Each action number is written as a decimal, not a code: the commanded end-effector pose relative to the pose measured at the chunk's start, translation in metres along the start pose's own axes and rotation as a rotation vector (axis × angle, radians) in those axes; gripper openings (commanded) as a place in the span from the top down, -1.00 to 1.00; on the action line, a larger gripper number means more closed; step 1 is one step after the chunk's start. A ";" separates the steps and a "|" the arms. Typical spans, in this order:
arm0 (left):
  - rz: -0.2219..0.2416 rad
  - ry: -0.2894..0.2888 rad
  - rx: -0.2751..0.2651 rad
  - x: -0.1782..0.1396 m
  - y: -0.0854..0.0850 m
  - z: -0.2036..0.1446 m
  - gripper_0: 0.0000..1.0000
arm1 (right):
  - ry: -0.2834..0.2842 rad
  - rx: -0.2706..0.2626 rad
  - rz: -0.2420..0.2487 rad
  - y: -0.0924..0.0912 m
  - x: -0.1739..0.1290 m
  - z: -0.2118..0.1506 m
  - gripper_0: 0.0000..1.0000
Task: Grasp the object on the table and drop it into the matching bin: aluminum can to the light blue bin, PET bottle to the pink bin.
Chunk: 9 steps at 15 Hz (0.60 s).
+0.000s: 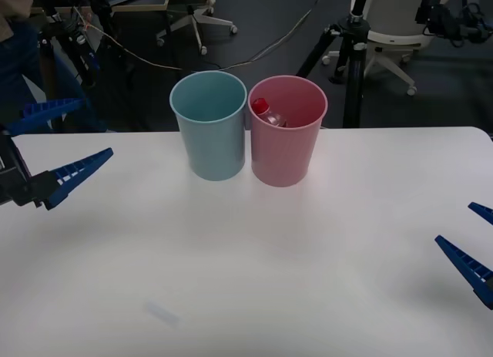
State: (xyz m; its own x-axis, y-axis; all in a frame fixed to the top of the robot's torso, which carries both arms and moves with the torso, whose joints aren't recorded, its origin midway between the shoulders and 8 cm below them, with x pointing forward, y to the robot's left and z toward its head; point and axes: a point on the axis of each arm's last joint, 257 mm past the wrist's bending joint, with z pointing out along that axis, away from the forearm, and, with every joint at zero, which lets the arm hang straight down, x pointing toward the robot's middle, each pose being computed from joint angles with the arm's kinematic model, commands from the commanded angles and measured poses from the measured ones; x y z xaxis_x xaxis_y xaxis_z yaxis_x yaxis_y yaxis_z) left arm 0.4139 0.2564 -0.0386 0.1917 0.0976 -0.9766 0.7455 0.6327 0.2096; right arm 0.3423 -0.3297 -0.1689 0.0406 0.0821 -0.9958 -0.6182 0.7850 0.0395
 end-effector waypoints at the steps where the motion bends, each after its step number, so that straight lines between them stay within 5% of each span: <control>1: -0.037 0.011 -0.046 0.010 0.004 -0.021 -1.00 | 0.000 0.000 0.000 0.000 0.000 0.000 -1.00; 9: -0.122 0.029 -0.161 0.053 -0.011 -0.076 -1.00 | 0.000 0.000 0.000 0.000 0.000 0.000 -1.00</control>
State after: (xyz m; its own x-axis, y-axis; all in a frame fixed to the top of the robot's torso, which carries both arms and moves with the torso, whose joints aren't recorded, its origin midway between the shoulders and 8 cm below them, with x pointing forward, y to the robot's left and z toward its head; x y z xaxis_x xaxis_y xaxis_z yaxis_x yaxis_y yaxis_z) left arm 0.3725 0.3099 -0.0914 0.0904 0.0310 -0.9954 0.6577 0.7487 0.0830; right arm 0.3423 -0.3297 -0.1689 0.0406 0.0821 -0.9958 -0.6182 0.7850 0.0395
